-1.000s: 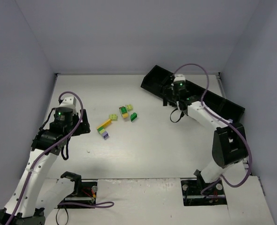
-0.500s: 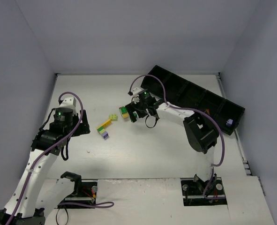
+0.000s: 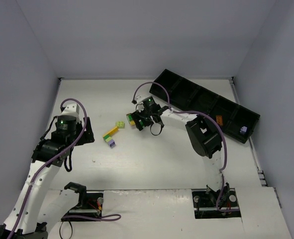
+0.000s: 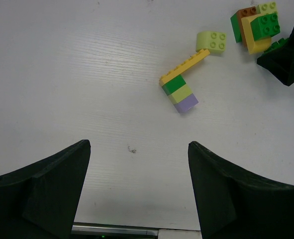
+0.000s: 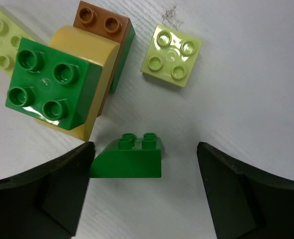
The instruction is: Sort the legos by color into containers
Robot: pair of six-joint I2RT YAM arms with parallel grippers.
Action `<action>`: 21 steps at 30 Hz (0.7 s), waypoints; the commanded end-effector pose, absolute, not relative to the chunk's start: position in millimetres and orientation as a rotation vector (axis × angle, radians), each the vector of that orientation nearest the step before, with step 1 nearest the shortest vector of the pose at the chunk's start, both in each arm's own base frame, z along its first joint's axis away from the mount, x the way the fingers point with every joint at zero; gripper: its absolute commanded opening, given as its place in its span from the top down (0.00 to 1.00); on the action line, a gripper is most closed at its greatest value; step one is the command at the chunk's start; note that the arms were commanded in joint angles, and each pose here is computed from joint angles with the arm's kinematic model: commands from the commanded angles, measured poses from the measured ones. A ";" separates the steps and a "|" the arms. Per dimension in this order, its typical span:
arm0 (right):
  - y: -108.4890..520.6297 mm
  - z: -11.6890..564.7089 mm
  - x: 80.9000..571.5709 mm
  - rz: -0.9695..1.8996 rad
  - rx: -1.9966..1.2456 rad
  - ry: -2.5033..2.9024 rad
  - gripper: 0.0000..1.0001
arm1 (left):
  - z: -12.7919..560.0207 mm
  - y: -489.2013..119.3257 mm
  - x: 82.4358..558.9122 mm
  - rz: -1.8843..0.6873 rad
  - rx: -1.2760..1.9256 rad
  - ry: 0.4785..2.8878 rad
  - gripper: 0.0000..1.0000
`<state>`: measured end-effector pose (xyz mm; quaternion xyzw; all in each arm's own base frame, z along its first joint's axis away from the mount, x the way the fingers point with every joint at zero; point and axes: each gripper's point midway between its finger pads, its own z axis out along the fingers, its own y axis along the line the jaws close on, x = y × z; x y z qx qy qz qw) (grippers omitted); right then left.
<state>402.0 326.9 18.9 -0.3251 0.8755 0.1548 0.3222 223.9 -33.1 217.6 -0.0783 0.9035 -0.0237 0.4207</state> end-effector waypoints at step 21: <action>137.4 168.3 489.3 -0.080 -0.196 2.061 1.00 | 229.6 -36.1 234.8 -0.069 -0.187 2.222 0.27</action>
